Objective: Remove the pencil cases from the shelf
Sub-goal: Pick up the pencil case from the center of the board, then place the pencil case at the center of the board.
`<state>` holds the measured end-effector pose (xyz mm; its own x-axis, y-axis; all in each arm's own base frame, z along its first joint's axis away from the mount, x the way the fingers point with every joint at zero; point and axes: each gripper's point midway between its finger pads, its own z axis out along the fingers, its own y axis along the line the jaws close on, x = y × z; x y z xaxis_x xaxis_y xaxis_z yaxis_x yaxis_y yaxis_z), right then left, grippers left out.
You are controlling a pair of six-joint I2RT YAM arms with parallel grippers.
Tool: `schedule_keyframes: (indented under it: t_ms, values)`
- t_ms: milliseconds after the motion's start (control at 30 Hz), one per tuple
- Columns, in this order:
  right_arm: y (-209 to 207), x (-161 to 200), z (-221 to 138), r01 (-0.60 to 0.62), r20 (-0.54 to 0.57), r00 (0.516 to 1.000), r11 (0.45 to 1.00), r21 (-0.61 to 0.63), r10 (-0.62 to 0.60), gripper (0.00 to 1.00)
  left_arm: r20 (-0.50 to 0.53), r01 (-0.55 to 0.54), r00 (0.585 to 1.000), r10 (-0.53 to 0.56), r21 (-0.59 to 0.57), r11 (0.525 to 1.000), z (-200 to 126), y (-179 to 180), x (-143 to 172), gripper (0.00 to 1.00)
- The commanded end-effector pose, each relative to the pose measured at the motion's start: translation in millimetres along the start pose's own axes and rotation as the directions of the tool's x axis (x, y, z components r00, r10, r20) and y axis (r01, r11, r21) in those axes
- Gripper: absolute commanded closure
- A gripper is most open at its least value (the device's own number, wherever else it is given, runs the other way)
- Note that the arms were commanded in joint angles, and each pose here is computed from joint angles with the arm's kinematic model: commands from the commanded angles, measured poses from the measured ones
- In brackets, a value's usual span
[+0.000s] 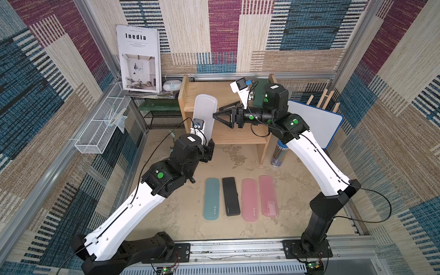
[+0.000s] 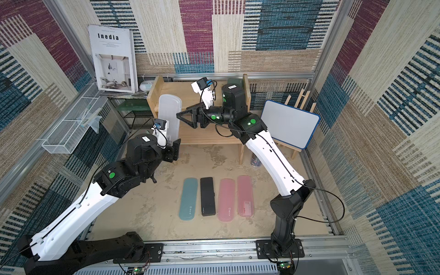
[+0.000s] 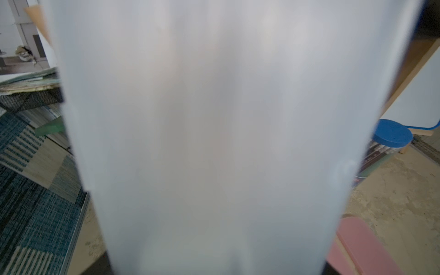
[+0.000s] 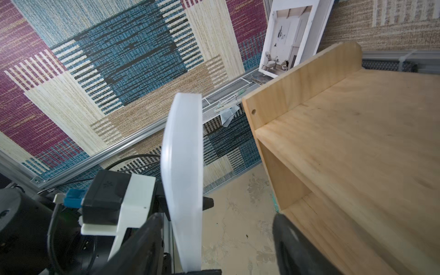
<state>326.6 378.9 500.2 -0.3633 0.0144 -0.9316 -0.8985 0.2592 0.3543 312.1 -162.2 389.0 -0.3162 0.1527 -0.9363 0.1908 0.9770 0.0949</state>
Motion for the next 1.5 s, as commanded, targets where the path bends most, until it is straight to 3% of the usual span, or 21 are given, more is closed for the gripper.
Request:
schedule_keyframes:
  t_ms: [0, 267, 500, 600, 700, 933, 1233, 1333, 1467]
  values:
    - [-1.6, -11.6, -15.0, 0.028, 0.029, 0.999, 0.999, 0.022, -0.029, 0.01, -0.142, 0.110, 0.982, -0.124, -0.106, 0.988, -3.2, 18.4, 52.8, 0.29]
    - [-26.7, -23.6, -53.1, 0.063, 0.063, 0.995, 0.990, 0.128, -0.071, 0.01, -0.399, 0.343, 0.824, -0.402, -0.212, 0.915, -16.0, 13.7, 193.7, 0.30]
    - [-37.0, -15.4, -56.3, 0.059, 0.049, 0.997, 0.988, 0.144, -0.067, 0.01, -0.554, 0.316, 0.697, -0.455, -0.333, 0.888, -14.1, 7.1, 281.3, 0.30]
    - [-43.4, -11.3, -57.7, 0.048, 0.049, 0.997, 0.987, 0.151, -0.056, 0.01, -0.594, 0.259, 0.657, -0.465, -0.401, 0.879, -14.8, 12.6, 316.9, 0.28]
    - [-48.5, -12.7, -60.8, 0.044, 0.053, 0.997, 0.987, 0.155, -0.053, 0.01, -0.611, 0.273, 0.627, -0.483, -0.409, 0.871, -9.1, 6.7, 347.0, 0.26]
    - [-59.5, -14.8, -68.3, 0.036, 0.053, 0.998, 0.985, 0.167, -0.045, 0.01, -0.609, 0.244, 0.644, -0.463, -0.411, 0.879, -2.0, 11.0, 368.0, 0.20]
    - [-64.5, -9.9, -69.1, 0.021, 0.047, 0.998, 0.985, 0.172, -0.030, 0.01, -0.682, 0.146, 0.618, -0.392, -0.390, 0.909, 3.5, 11.4, 393.8, 0.05]
    - [-64.1, -10.1, -70.7, 0.023, 0.046, 0.998, 0.984, 0.178, -0.032, 0.01, -0.683, 0.131, 0.627, -0.375, -0.382, 0.915, 8.6, 11.0, 386.2, 0.01]
    - [-63.2, -13.1, -71.1, 0.025, 0.053, 0.998, 0.984, 0.174, -0.035, 0.01, -0.643, 0.104, 0.682, -0.349, -0.388, 0.916, 11.7, 17.8, 342.2, 0.00]
